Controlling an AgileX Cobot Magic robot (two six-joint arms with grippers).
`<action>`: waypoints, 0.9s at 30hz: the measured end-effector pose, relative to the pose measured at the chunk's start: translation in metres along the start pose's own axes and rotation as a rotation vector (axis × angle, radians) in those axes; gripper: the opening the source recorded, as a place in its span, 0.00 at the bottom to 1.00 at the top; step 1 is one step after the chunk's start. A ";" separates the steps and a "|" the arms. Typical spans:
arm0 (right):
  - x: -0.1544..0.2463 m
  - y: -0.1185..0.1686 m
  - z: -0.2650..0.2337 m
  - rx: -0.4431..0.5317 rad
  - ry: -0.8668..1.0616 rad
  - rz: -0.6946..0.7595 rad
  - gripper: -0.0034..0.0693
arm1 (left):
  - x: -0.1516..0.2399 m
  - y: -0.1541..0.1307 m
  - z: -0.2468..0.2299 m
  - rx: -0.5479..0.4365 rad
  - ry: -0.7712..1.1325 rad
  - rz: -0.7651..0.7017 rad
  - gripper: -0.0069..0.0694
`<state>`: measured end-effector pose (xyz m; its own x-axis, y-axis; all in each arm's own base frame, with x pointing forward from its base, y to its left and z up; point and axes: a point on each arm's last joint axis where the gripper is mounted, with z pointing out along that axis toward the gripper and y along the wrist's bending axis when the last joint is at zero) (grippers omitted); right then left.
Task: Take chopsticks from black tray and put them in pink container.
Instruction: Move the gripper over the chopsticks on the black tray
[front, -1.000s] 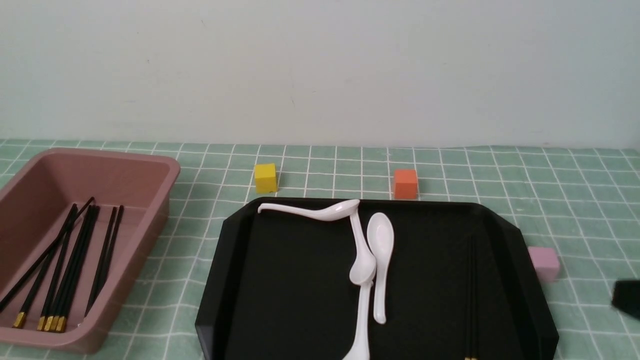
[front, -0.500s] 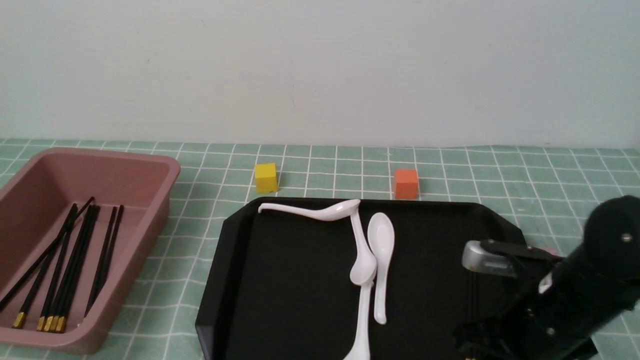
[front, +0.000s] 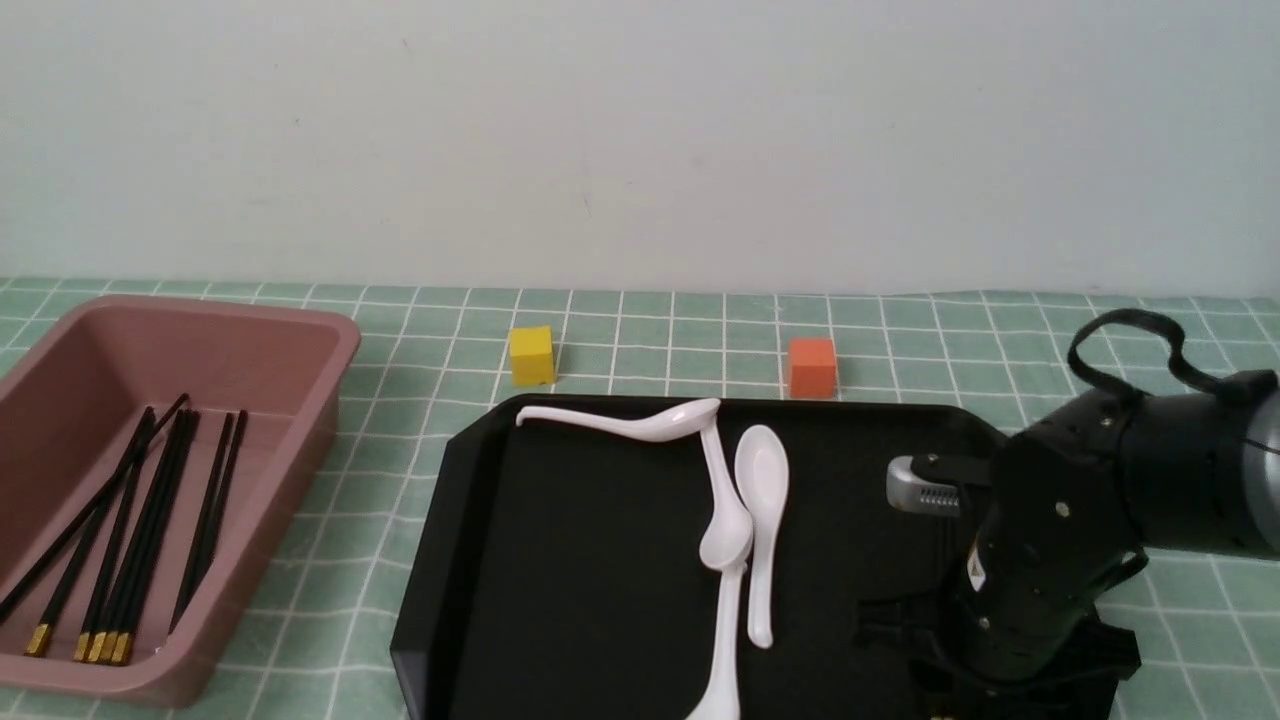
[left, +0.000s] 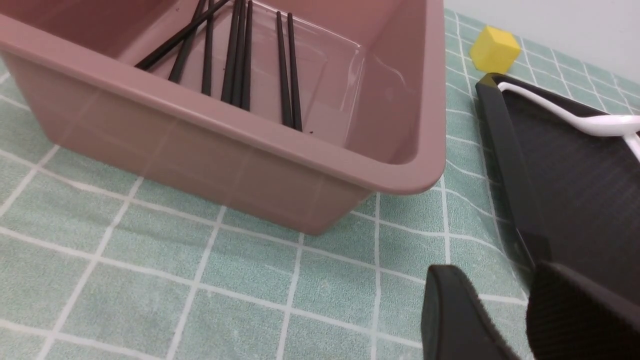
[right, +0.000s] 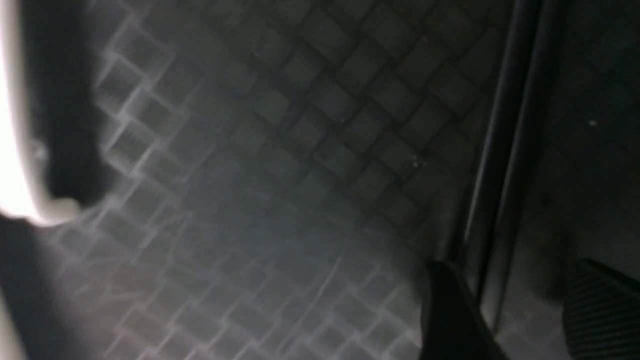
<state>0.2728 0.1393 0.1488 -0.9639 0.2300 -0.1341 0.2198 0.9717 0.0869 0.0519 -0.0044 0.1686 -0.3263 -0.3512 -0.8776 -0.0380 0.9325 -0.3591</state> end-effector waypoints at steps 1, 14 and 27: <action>0.000 0.000 0.003 0.008 0.007 0.000 0.51 | 0.000 0.000 0.000 0.000 0.000 0.000 0.40; -0.002 0.003 0.007 0.026 0.029 0.006 0.25 | 0.000 0.000 0.000 0.000 0.000 0.000 0.40; -0.016 0.031 -0.103 -0.228 -0.087 -0.056 0.24 | 0.000 0.000 0.000 0.000 0.000 0.000 0.40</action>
<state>0.2792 0.1599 0.2550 -0.9549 0.1899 -0.2284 0.1175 0.9477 0.2966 0.0519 -0.0044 0.1686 -0.3263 -0.3512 -0.8776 -0.0380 0.9325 -0.3591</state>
